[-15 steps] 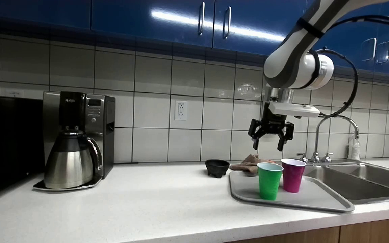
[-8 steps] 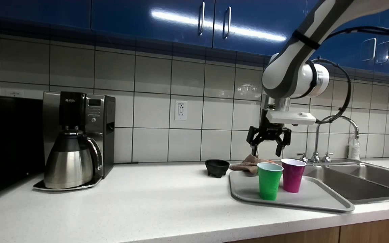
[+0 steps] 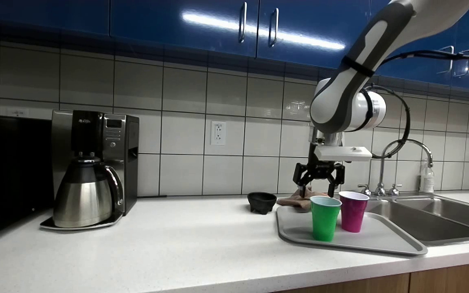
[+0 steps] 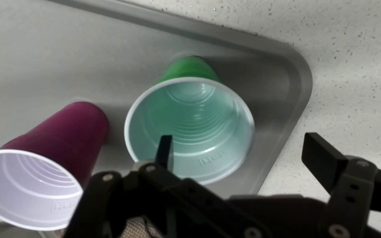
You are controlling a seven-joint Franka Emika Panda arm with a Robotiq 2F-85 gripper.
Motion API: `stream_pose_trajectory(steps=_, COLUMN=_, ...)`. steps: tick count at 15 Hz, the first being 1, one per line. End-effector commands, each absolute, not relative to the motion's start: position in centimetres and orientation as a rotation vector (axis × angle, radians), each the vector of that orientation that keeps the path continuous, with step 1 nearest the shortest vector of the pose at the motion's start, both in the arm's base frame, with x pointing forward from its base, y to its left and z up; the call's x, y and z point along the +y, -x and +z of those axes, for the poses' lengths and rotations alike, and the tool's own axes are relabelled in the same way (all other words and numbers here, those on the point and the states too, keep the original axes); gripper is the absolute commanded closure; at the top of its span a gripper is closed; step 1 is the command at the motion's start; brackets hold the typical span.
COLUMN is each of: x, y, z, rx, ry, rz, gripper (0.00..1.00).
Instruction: Remove the green and purple cups from the tray
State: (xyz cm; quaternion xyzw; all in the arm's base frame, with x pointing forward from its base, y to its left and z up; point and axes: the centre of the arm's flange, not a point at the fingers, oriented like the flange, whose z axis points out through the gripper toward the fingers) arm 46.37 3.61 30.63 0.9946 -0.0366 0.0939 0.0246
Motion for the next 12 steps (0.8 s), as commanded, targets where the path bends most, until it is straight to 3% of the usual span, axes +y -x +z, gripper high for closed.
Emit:
stream_pose_trajectory(steps=1, x=4.2, y=-48.1, z=29.4, rx=-0.124, ry=-3.056, rz=0.28, gripper=0.0)
stream_pose_trajectory(steps=4, x=4.4, y=-48.5, z=28.8, rx=-0.106, ry=-3.053, rz=0.264, gripper=0.0)
stream_pose_trajectory(steps=5, x=4.5, y=-48.6, z=28.6, rx=-0.101, ry=-3.053, rz=0.261, gripper=0.2)
stream_pose_trajectory(steps=12, x=4.4, y=-48.7, z=28.0, rx=-0.085, ry=-3.045, rz=0.242, gripper=0.73)
